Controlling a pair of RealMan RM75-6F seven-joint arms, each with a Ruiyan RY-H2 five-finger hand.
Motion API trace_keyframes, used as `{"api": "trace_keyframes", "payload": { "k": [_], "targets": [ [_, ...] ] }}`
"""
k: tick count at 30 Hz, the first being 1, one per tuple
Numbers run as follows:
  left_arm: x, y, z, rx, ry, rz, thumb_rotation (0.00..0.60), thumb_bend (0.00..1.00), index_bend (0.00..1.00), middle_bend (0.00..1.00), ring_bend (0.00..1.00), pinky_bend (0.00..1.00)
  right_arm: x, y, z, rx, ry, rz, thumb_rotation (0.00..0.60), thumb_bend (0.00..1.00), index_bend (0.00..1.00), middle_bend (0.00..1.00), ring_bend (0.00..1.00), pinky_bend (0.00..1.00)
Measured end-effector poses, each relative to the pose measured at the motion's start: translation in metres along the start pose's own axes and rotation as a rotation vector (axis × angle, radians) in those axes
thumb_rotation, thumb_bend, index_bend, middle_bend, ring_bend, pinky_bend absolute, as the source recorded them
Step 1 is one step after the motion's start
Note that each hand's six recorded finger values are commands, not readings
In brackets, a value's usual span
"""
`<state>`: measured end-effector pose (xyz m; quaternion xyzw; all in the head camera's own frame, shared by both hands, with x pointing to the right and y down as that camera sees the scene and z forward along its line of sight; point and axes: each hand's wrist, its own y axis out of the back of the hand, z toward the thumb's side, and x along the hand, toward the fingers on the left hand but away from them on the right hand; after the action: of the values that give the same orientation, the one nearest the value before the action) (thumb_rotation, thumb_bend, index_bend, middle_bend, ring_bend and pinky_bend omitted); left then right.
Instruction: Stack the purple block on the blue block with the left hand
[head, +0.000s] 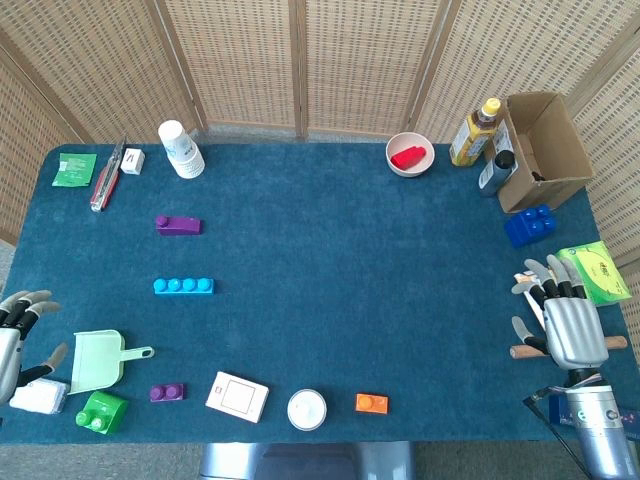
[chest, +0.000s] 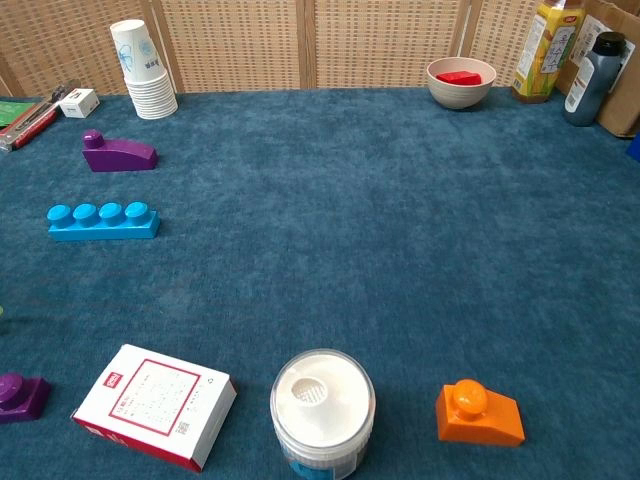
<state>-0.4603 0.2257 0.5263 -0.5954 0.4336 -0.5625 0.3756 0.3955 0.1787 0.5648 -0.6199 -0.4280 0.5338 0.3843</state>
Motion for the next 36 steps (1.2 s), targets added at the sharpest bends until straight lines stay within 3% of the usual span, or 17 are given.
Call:
{"api": "trace_keyframes", "payload": {
  "k": [17, 23, 36],
  "targets": [
    [0.003, 0.001, 0.002, 0.003, -0.026, -0.01, 0.599, 0.31, 0.33, 0.27, 0.22, 0.0, 0.005, 0.004, -0.002, -0.004, -0.013, -0.018, 0.6, 0.29, 0.37, 0.18, 0.0, 0.07],
    [0.014, 0.003, 0.008, 0.061, -0.076, -0.043, 0.598, 0.31, 0.3, 0.24, 0.2, 0.0, 0.009, 0.006, -0.01, -0.005, -0.037, -0.02, 0.6, 0.29, 0.37, 0.18, 0.0, 0.07],
    [0.076, -0.014, 0.005, 0.2, -0.091, -0.213, 0.581, 0.31, 0.22, 0.15, 0.12, 0.0, 0.015, 0.003, -0.028, -0.006, -0.087, -0.012, 0.6, 0.29, 0.37, 0.18, 0.0, 0.07]
  ]
}}
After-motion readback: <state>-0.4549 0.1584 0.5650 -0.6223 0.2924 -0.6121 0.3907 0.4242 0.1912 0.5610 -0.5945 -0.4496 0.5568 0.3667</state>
